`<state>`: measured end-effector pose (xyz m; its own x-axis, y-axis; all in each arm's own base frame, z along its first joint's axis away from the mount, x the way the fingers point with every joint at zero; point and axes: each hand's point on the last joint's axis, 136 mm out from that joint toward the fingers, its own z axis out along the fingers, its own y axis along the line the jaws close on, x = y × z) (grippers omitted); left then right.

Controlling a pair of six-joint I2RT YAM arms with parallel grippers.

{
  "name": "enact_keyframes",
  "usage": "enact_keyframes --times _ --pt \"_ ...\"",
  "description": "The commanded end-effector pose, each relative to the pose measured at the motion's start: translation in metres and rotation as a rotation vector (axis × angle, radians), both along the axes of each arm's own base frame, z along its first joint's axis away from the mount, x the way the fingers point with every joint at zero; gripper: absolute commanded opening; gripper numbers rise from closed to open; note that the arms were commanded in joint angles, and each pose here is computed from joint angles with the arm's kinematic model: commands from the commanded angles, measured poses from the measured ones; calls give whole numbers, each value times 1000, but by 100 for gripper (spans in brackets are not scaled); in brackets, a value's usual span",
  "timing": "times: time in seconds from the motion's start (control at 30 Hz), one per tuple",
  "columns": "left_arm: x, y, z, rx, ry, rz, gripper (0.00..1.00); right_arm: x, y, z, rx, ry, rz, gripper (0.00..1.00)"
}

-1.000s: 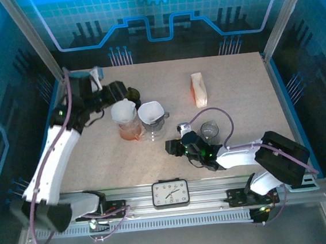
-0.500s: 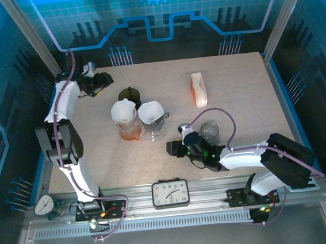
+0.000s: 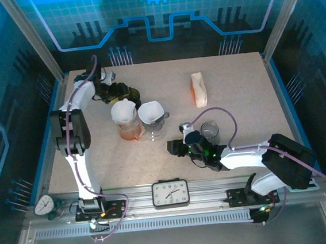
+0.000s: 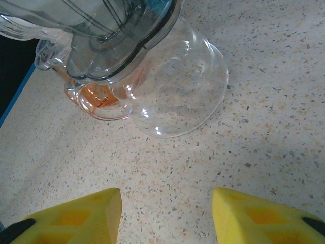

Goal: Place the coffee filter in the dripper

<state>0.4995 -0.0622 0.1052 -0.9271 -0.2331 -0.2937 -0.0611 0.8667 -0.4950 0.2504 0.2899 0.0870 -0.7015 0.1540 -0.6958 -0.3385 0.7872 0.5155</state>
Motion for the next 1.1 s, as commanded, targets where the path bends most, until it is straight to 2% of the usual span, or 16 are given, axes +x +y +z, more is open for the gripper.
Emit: enact_keyframes --times 0.0,0.07,0.2,0.33,0.4,0.73,0.93,1.07 --pt "0 8 -5 36 6 -10 69 0 -5 -1 10 4 -12 51" --pt "1 7 -9 41 8 -11 69 0 -7 -2 6 5 -16 51" --pt "2 5 -20 79 28 -18 61 -1 -9 -2 8 8 -20 51" --pt "0 0 -30 95 47 -37 50 0 -10 -2 6 8 -23 52" --pt "-1 0 -32 97 50 -38 41 0 -10 -1 9 10 -26 52" --pt "0 4 -21 110 27 -26 17 2 -16 1 -1 7 -52 53" --pt "2 14 -12 106 13 24 9 2 -18 3 -4 9 -57 53" --pt "4 26 -2 108 -2 71 8 1 -20 5 -4 8 -61 53"
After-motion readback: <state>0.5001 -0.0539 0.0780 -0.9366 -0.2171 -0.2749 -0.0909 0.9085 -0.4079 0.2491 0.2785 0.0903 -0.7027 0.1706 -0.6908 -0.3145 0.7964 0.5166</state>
